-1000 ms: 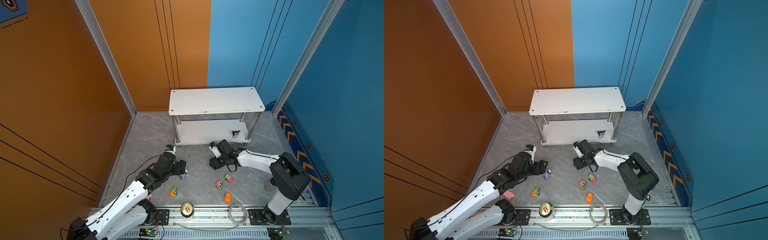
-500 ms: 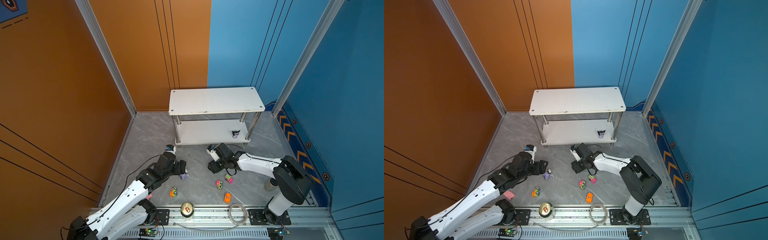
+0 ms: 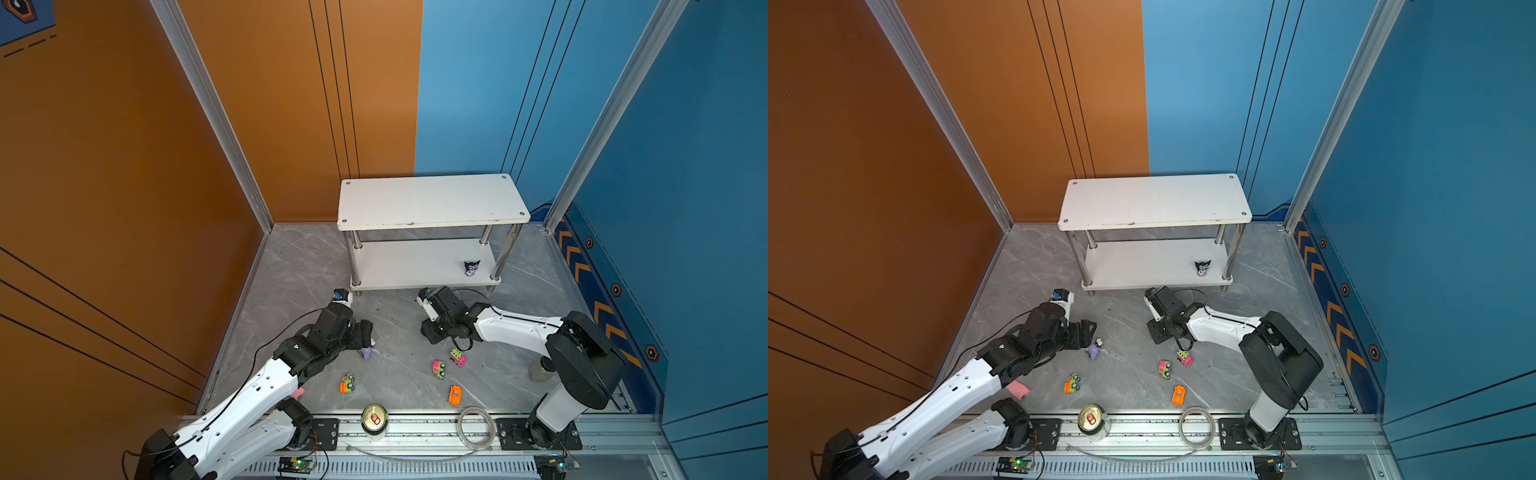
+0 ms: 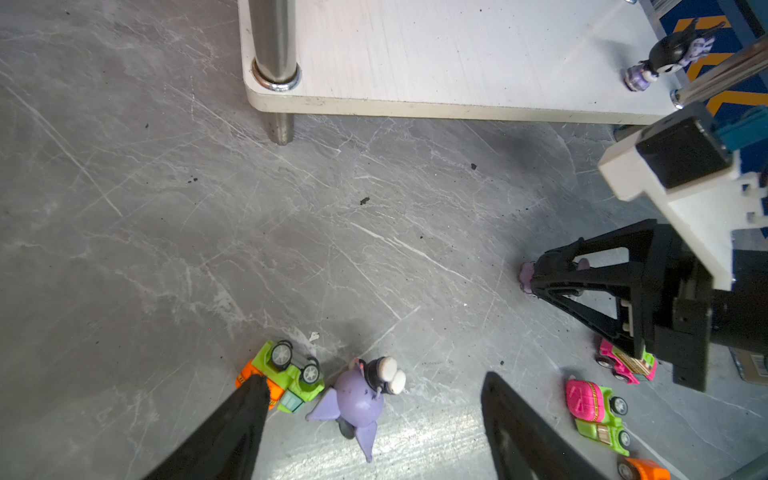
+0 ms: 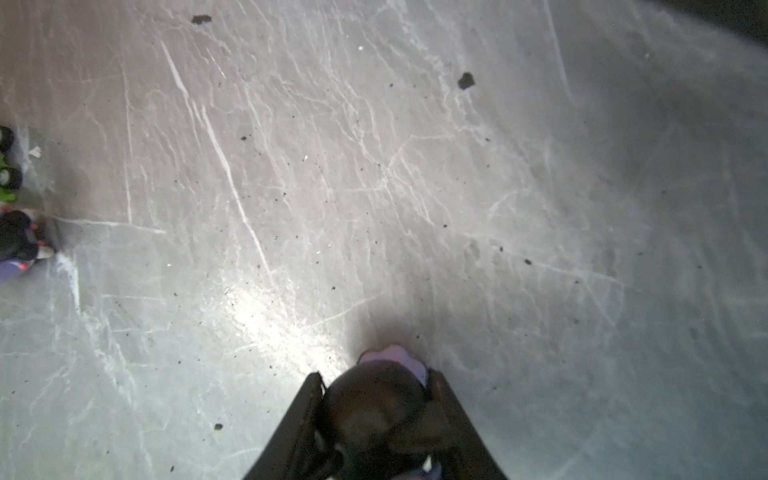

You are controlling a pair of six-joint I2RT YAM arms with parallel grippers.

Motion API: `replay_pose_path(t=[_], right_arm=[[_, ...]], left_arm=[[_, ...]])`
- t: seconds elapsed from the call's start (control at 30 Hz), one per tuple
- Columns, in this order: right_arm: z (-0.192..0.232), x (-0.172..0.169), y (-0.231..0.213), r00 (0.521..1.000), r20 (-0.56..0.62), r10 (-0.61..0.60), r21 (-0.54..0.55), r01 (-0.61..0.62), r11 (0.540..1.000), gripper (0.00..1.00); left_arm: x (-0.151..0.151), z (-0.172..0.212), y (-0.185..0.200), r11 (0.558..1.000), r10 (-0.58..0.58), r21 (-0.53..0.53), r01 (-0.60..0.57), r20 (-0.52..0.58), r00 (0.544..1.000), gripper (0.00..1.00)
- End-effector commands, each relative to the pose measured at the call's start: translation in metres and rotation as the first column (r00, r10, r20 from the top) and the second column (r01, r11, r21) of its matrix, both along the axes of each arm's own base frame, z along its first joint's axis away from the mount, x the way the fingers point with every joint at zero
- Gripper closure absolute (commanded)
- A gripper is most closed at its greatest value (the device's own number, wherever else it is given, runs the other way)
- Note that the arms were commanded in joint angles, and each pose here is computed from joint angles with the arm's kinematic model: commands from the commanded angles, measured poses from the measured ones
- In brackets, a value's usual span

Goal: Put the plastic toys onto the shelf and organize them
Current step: 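Raise the figure with the right gripper over the lower tier beside the other figure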

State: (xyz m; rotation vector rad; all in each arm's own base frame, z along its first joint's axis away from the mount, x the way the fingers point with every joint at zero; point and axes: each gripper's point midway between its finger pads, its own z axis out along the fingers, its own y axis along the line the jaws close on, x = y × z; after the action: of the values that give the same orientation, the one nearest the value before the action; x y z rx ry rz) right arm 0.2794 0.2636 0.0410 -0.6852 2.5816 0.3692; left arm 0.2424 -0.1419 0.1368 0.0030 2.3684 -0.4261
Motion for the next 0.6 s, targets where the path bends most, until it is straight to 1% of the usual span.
replay_pose_path(t=[0.0,0.1,0.23,0.33,0.37,0.47,0.57], right_arm=[[0.017,0.010,-0.007,0.996,0.053,-0.068,-0.013,0.069,0.998,0.72],[0.032,0.020,-0.012,0.988,0.084,-0.128,-0.016,0.130,0.991,0.74],[0.064,0.040,-0.023,0.960,0.148,-0.239,0.005,0.241,0.971,0.77],[0.088,0.057,-0.027,0.928,0.193,-0.318,0.056,0.314,0.948,0.78],[0.094,0.070,-0.038,0.905,0.205,-0.374,0.074,0.366,0.928,0.78],[0.103,0.093,-0.043,0.867,0.216,-0.450,0.116,0.435,0.893,0.79],[0.106,0.111,-0.046,0.837,0.248,-0.488,0.114,0.475,0.873,0.79]], left_arm=[[0.002,0.006,-0.001,1.000,0.000,-0.007,0.000,0.001,1.000,0.18],[0.001,0.005,-0.001,1.000,-0.001,-0.003,0.001,0.001,1.000,0.18],[0.001,0.005,0.000,1.000,0.001,-0.003,-0.001,0.005,1.000,0.18],[0.001,0.005,0.000,1.000,0.001,-0.004,-0.001,0.007,1.000,0.18],[0.001,0.005,0.001,1.000,0.003,-0.003,-0.003,0.007,1.000,0.18],[0.001,0.003,0.000,1.000,0.003,-0.008,-0.003,0.005,1.000,0.18],[0.000,0.004,0.000,1.000,0.001,-0.013,-0.001,0.004,1.000,0.18]])
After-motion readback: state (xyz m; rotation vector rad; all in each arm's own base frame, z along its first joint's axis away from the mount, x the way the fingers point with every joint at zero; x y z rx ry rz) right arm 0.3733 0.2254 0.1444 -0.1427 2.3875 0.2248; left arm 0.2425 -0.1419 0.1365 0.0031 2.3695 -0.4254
